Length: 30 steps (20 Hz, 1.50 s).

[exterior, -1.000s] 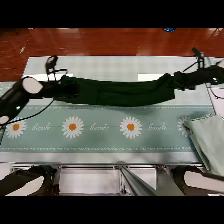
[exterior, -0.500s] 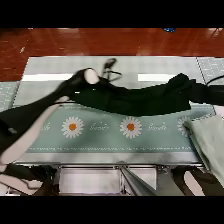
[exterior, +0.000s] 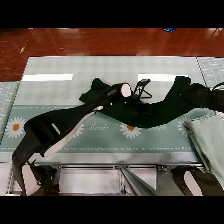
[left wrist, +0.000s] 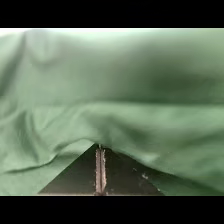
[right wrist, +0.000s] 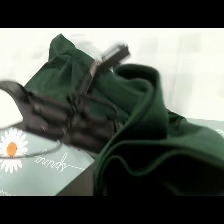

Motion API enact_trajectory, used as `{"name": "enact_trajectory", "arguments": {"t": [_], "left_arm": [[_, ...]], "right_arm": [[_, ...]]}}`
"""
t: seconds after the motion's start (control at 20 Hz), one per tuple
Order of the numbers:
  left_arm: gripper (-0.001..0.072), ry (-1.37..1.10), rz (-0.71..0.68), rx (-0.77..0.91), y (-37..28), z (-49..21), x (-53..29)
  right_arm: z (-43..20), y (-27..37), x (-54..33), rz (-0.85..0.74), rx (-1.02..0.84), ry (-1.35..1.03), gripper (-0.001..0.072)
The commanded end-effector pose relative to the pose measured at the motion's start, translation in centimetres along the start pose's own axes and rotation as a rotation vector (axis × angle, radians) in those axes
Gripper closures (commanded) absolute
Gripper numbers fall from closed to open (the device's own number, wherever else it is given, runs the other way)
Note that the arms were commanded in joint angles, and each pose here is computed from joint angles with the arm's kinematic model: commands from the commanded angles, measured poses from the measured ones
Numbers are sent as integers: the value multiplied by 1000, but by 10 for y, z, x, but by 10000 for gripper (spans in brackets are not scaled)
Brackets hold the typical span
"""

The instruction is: Fold the shirts.

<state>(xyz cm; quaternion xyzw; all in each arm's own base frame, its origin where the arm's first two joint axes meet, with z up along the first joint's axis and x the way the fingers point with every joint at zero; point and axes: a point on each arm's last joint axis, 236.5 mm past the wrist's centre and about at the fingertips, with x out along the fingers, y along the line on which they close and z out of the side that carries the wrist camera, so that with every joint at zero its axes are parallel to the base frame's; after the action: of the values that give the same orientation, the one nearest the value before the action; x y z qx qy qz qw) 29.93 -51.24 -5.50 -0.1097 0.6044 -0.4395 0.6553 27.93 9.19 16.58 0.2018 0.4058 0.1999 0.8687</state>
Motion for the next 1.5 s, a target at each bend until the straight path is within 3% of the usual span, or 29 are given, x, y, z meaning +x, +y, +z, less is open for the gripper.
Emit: {"name": "enact_trajectory", "arguments": {"t": [0.0, 0.15, 0.3, 0.4, 0.6, 0.8, 1.2, 1.25, 1.3, 1.45], "left_arm": [[689, -43, -9, -9, 19, 32, -41], [688, -67, 76, -3, 67, 52, -136], [688, -105, 293, 26, 115, 46, -250], [688, -228, 410, 13, 128, 40, -332], [688, -526, 519, -44, 124, -5, -439], [688, -638, 549, -76, 118, -72, -443], [687, -618, 362, -282, 139, -128, -360], [687, -626, 358, -303, 145, -128, -356], [687, -629, 358, -320, 152, -129, -350], [687, -617, 366, -350, 168, -126, -338]], "right_arm": [[3, 2, -1, 7, 2, -17, 691], [15, 13, 4, 72, 35, -46, 691], [31, 30, 26, 206, 70, -50, 691], [36, 41, 56, 237, 54, -4, 691], [44, 91, 142, 314, -12, 102, 691], [34, 138, 233, 371, -42, 221, 691], [-21, 161, 345, 376, 2, 389, 687], [-24, 161, 353, 379, 12, 398, 543], [-31, 163, 356, 391, 25, 415, 300], [-41, 163, 334, 429, 0, 503, 295]]}}
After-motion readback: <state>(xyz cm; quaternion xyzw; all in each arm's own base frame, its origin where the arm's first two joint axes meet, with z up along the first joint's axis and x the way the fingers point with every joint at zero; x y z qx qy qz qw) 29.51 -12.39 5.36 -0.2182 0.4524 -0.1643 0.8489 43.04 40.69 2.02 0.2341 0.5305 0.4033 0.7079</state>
